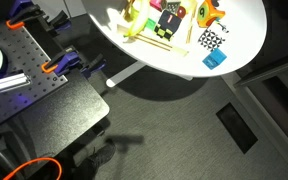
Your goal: Pick up the toy banana from the tray and put it on the table
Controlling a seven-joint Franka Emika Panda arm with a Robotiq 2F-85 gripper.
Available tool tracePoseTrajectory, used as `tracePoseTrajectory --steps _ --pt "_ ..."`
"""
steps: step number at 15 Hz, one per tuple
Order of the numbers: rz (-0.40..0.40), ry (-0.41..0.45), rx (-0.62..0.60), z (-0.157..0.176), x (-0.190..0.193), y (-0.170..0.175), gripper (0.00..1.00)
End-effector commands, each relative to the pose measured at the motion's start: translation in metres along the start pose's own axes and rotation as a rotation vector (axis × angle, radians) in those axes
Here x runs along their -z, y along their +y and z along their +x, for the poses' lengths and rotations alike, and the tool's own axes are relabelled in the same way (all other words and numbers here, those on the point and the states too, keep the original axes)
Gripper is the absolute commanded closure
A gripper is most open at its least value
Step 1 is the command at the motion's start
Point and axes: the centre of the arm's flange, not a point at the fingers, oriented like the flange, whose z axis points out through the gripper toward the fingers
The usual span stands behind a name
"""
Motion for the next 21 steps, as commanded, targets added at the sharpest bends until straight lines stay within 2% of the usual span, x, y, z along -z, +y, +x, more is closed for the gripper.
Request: tracePoseTrajectory --steps 1,11,15,21 --pt "0.002 0.005 0.007 0.024 -0.022 0.019 0.00" --pt "0.085 -0.001 0.143 0.070 -0.110 0.046 0.00" --pt "0.125 -0.027 0.167 0.078 -0.136 0.051 0.00" --pt "0.136 -0.077 0.178 0.079 -0.172 0.054 0.00"
